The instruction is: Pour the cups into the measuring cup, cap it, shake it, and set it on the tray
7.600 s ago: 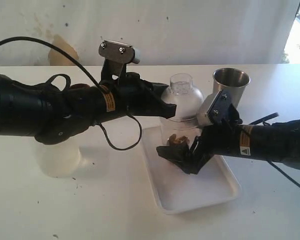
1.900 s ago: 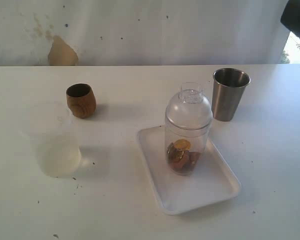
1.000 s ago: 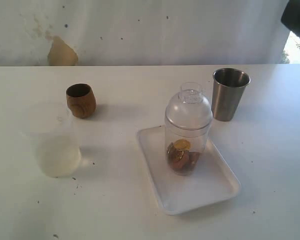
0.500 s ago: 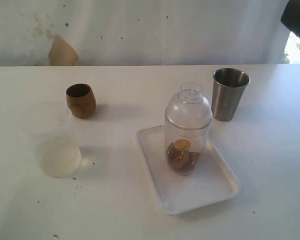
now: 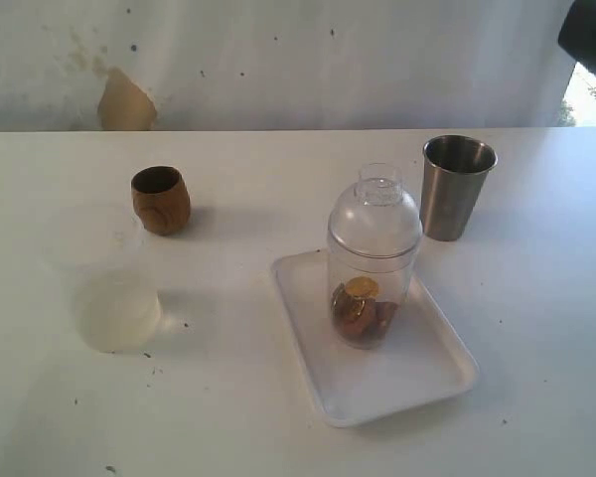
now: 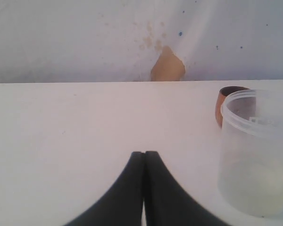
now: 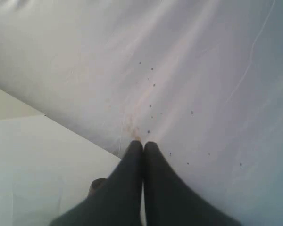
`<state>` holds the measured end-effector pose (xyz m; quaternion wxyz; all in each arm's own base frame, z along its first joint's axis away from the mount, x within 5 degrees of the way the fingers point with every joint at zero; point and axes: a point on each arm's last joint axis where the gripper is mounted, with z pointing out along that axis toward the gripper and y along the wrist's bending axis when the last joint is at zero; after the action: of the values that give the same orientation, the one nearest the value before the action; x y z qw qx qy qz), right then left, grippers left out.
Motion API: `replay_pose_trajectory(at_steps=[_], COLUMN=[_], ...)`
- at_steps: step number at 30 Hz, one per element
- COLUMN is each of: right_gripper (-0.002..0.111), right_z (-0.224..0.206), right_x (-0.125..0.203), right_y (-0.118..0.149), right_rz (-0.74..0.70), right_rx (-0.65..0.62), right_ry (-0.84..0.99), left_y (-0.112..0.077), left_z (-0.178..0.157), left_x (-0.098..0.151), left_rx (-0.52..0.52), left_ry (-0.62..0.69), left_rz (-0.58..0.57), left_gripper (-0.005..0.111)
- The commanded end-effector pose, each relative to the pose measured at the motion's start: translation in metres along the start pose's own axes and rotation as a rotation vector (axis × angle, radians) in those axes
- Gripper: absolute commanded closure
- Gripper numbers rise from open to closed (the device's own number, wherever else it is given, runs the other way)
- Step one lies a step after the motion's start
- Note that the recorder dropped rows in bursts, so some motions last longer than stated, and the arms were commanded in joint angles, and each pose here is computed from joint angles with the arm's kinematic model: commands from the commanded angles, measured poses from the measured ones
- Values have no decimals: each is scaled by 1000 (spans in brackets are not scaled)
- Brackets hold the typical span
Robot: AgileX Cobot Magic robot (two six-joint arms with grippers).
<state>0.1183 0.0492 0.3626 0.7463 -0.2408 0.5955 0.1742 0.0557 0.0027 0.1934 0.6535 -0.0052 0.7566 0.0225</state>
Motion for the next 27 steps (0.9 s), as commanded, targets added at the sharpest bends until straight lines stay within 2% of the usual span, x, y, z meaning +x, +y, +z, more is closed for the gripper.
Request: replay_pose_trajectory(at_steps=[1, 20, 22, 25, 27], right_gripper=[108, 108, 108, 108, 108], right_z=[-1, -1, -4, -14, -23], right_x=[0, 6, 3, -6, -8], right_y=[0, 2, 1, -4, -4], right_rz=[0, 17, 78, 294, 249], right_rx=[10, -6, 25, 128, 180], right_ry=[2, 15, -27, -181, -241], left_y=[0, 0, 0, 0, 0], left_z=[0, 0, 0, 0, 0], left_x=[1, 1, 1, 1, 1], left_rx=[2, 2, 2, 2, 2], left_ry=[-1, 1, 1, 1, 1], left_rz=[-1, -1, -1, -1, -1], left_gripper=[107, 107, 107, 107, 107])
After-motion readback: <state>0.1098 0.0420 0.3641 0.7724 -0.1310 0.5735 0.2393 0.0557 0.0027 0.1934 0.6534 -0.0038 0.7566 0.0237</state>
